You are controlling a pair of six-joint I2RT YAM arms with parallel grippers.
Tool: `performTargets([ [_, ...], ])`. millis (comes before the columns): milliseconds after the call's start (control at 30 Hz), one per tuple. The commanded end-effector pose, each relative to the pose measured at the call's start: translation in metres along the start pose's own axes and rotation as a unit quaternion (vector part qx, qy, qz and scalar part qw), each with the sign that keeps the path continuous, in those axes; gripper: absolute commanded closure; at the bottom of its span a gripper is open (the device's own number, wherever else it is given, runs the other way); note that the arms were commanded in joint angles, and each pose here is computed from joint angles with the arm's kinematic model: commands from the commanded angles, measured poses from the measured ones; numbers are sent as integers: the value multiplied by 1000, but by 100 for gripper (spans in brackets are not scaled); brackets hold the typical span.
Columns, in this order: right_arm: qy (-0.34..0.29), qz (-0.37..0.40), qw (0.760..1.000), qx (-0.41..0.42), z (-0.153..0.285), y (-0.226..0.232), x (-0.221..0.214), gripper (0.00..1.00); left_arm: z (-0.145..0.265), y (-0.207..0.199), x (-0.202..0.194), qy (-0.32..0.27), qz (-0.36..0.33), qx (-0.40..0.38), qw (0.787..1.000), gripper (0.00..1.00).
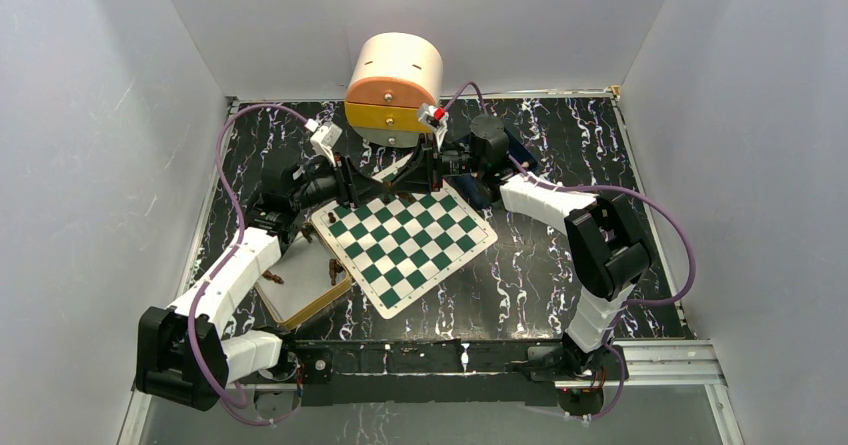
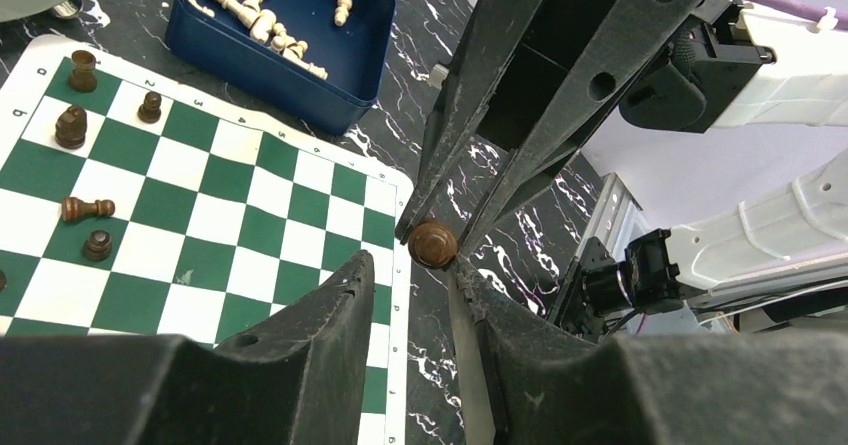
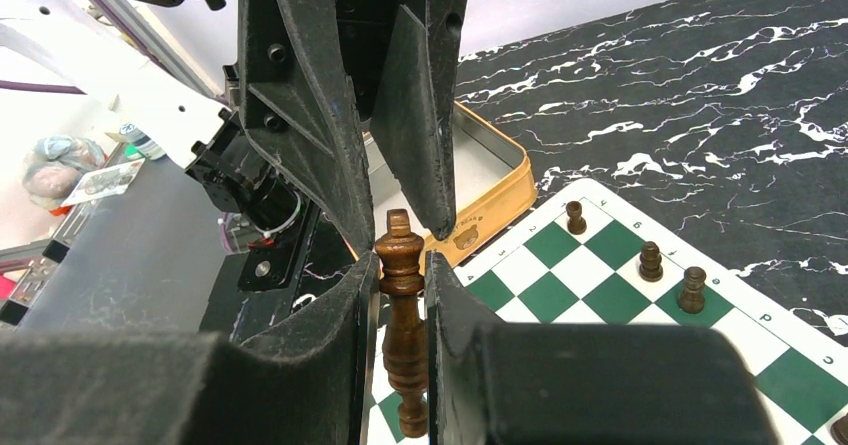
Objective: Set up the chess pieces on the board
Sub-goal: Pick up the chess piece from the chessboard.
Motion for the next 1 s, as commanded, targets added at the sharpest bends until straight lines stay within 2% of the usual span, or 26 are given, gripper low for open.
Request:
performTargets([
  [0, -11, 34, 999, 25, 1, 16, 15, 91, -1, -10, 20, -29, -19, -15, 999, 67],
  [200, -10, 32, 999, 27, 1, 17, 14, 91, -1, -18, 32, -67, 7, -31, 997, 65],
  [333, -13, 31, 999, 29, 1, 18, 16, 91, -2, -20, 28, -62, 14, -39, 997, 71],
  [733, -26, 26, 999, 36, 0, 21, 20, 91, -1, -19, 22, -59, 17, -35, 998, 74],
  [867, -29, 20, 999, 38, -1, 19, 20, 91, -1, -20, 24, -67, 18, -34, 997, 84],
  [967, -31, 16, 999, 38, -1, 19, 20, 90, -1, -22, 26, -71, 18, -37, 997, 97],
])
Point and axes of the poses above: each gripper's point midway between its finger pads, its own z axis back along the fingers, its own y axis along the line the jaws close on, x = y × z, the point moved 1 cm from there along z, back along the fingers, and after that the axes turned 5 degrees about -z, right-handed, at the moved point
